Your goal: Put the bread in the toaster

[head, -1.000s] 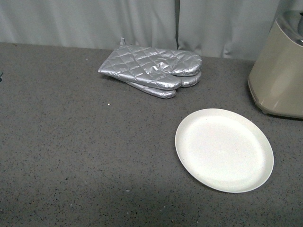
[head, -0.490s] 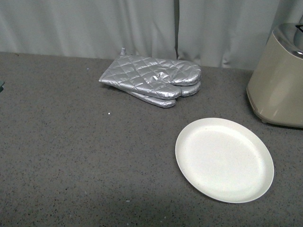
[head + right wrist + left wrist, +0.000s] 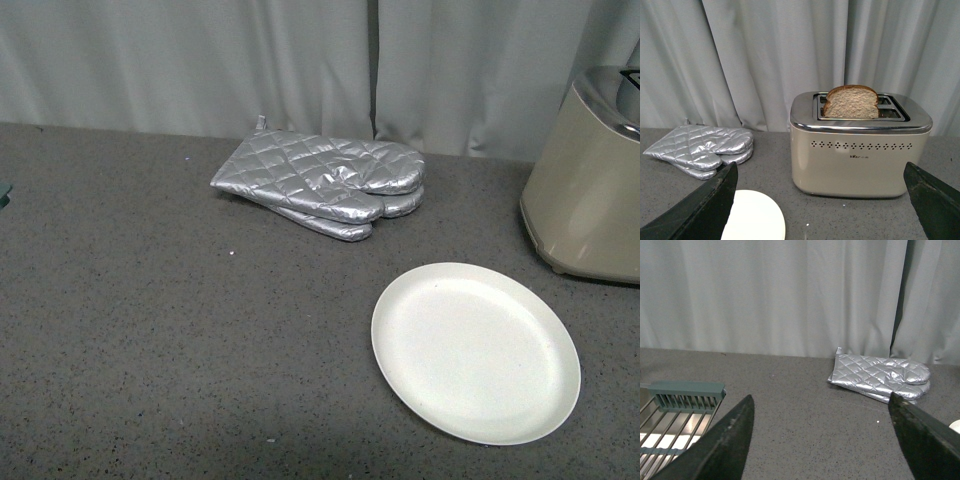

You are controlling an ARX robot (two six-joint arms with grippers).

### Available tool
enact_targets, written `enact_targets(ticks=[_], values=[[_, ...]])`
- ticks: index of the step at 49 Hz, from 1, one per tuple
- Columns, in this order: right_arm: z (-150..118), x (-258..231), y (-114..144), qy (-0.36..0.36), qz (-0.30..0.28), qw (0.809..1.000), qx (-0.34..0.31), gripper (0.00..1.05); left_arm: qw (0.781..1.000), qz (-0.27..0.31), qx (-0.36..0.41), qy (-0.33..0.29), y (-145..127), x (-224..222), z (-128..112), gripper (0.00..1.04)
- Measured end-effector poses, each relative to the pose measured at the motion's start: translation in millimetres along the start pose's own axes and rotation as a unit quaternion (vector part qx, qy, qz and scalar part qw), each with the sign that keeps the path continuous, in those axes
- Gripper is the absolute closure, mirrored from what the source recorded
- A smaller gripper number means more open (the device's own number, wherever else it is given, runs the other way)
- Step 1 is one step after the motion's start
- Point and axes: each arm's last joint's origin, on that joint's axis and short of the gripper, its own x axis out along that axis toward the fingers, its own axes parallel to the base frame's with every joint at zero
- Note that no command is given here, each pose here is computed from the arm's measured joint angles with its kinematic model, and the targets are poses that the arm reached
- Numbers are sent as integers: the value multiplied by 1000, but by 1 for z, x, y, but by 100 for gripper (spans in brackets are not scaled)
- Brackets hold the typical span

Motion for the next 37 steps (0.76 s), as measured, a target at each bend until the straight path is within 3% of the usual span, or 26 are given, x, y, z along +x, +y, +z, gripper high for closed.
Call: enact_targets(ticks=[16,21,37], values=[[0,0,0,0,0,1000,0,9,1000,0,0,0,0,0,0,79],[0,0,0,0,0,1000,0,9,1000,0,0,0,0,0,0,78],[0,0,0,0,0,1000,0,9,1000,0,0,0,0,0,0,91]])
